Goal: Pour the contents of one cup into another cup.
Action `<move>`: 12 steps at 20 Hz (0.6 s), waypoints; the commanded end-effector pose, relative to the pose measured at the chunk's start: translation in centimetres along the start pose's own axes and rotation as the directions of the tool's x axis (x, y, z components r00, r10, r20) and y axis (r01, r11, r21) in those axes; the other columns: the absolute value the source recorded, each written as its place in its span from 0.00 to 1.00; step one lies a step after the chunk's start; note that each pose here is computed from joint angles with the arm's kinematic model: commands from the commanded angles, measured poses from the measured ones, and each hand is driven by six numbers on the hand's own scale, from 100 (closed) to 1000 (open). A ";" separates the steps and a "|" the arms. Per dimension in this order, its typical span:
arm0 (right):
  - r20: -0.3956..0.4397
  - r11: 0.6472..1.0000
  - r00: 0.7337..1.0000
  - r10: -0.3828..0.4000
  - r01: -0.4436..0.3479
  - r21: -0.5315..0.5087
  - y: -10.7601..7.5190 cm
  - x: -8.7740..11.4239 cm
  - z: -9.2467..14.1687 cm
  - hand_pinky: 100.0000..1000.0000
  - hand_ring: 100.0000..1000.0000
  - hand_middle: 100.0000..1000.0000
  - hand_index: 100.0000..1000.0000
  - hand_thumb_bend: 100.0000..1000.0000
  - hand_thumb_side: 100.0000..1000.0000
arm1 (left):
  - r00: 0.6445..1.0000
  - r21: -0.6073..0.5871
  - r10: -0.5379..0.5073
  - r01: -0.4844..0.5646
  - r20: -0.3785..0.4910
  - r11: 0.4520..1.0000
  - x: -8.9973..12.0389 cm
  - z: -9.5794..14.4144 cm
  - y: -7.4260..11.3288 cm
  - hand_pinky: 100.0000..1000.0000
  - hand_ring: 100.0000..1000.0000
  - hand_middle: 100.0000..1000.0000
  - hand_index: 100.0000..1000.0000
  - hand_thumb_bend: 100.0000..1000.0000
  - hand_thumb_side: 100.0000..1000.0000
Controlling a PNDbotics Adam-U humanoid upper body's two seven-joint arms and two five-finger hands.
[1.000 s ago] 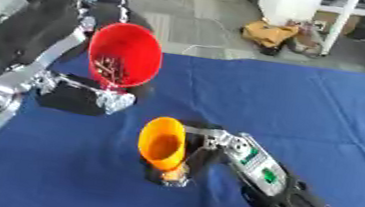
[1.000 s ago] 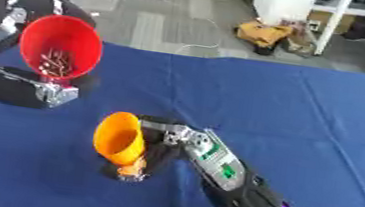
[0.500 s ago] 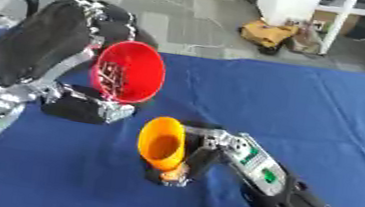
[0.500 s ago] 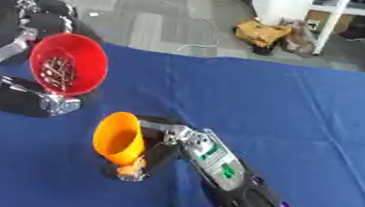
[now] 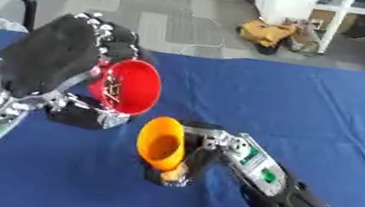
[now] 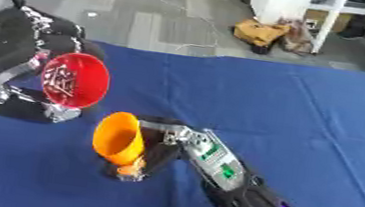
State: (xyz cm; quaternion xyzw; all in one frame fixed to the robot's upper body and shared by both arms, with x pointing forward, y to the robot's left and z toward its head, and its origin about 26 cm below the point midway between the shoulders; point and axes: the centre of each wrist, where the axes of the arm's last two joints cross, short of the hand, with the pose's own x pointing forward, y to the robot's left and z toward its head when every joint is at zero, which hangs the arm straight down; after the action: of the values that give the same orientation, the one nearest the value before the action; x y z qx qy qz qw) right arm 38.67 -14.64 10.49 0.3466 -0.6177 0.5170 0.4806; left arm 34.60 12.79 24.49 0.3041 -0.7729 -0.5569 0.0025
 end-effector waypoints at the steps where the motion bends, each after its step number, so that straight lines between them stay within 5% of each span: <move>1: 0.020 1.000 1.000 0.013 -0.013 0.004 -0.3 0.9 -0.3 0.25 0.48 0.18 0.41 0.02 0.00 | 0.999 0.012 -0.049 0.049 0.013 0.999 -0.2 -0.5 0.6 0.17 0.25 0.27 0.68 0.31 0.00; 12: 0.016 1.000 1.000 0.000 0.000 0.008 -0.1 0.8 -0.4 0.25 0.48 0.18 0.41 0.02 0.00 | 0.996 0.004 -0.086 0.086 0.023 0.996 -0.1 -0.8 0.0 0.18 0.25 0.27 0.68 0.31 0.00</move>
State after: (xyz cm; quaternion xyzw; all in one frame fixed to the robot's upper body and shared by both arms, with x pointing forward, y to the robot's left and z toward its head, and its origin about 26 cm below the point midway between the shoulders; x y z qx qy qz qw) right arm 38.62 -14.40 10.45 0.3526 -0.6137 0.5146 0.4840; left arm 35.01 12.26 23.74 0.3228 -0.7582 -0.5663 -0.0158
